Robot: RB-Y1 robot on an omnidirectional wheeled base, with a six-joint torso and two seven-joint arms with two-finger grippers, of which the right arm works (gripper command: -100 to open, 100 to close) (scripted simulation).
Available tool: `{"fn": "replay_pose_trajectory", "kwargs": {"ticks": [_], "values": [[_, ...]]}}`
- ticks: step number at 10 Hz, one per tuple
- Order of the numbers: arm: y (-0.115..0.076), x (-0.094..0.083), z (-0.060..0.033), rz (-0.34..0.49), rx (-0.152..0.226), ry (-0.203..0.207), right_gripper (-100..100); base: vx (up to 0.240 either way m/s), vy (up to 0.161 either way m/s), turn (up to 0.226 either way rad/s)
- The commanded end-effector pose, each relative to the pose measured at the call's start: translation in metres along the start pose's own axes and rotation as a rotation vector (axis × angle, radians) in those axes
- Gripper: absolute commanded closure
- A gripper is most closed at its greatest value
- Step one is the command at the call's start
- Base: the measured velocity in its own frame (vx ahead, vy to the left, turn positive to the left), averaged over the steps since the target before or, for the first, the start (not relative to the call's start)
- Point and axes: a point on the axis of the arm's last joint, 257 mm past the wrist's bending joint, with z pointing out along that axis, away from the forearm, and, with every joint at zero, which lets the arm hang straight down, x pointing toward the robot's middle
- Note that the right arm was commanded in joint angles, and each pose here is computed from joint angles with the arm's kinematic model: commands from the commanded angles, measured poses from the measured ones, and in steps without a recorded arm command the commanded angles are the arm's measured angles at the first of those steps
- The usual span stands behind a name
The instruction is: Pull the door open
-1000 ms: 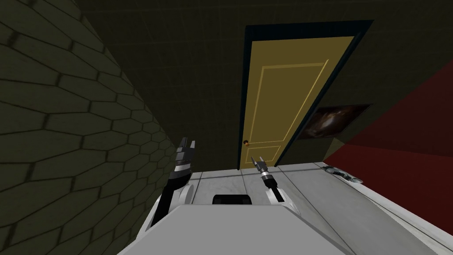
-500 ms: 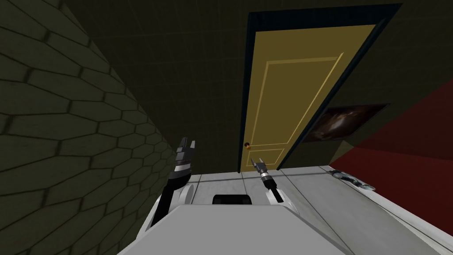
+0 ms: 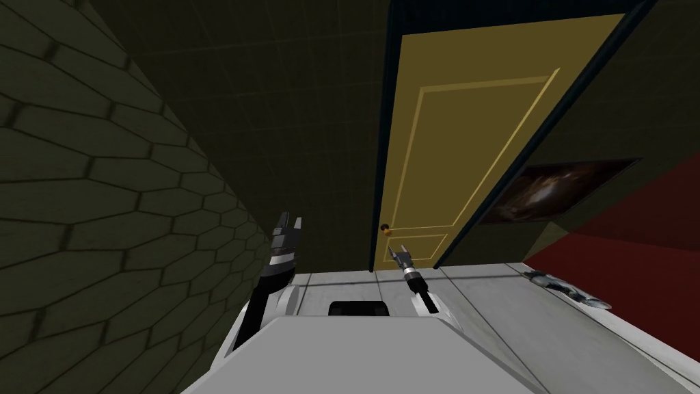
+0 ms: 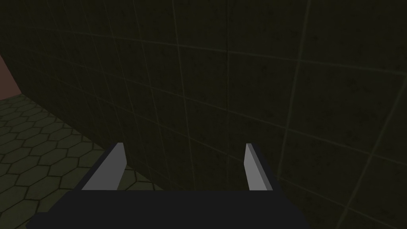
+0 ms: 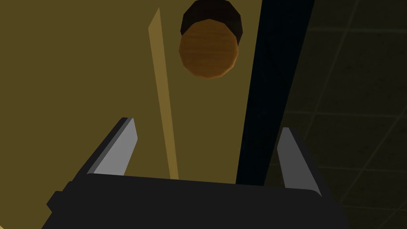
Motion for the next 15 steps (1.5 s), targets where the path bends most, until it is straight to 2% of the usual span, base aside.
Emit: {"fn": "replay_pose_trajectory", "kwargs": {"ticks": [1,3,7,8,9,14,15], "values": [[-0.004,0.001,0.0012,0.0,0.007,0.001,-100,0.183,0.086,0.057],[-0.011,0.002,0.0024,0.0,0.018,0.002,-100,0.204,0.064,0.063],[-0.021,0.004,0.0041,0.0,0.037,0.004,-100,0.155,-0.02,0.021],[-0.013,0.017,-0.0061,0.013,0.031,0.031,-100,0.015,0.005,-0.002],[-0.013,0.017,-0.0061,0.013,0.031,0.031,100,-0.033,0.008,-0.001],[-0.013,0.017,-0.0061,0.013,0.031,0.031,100,-0.005,-0.003,0.0],[-0.015,0.017,-0.008,0.056,0.039,0.028,-100,-0.022,0.0,0.017]]}}
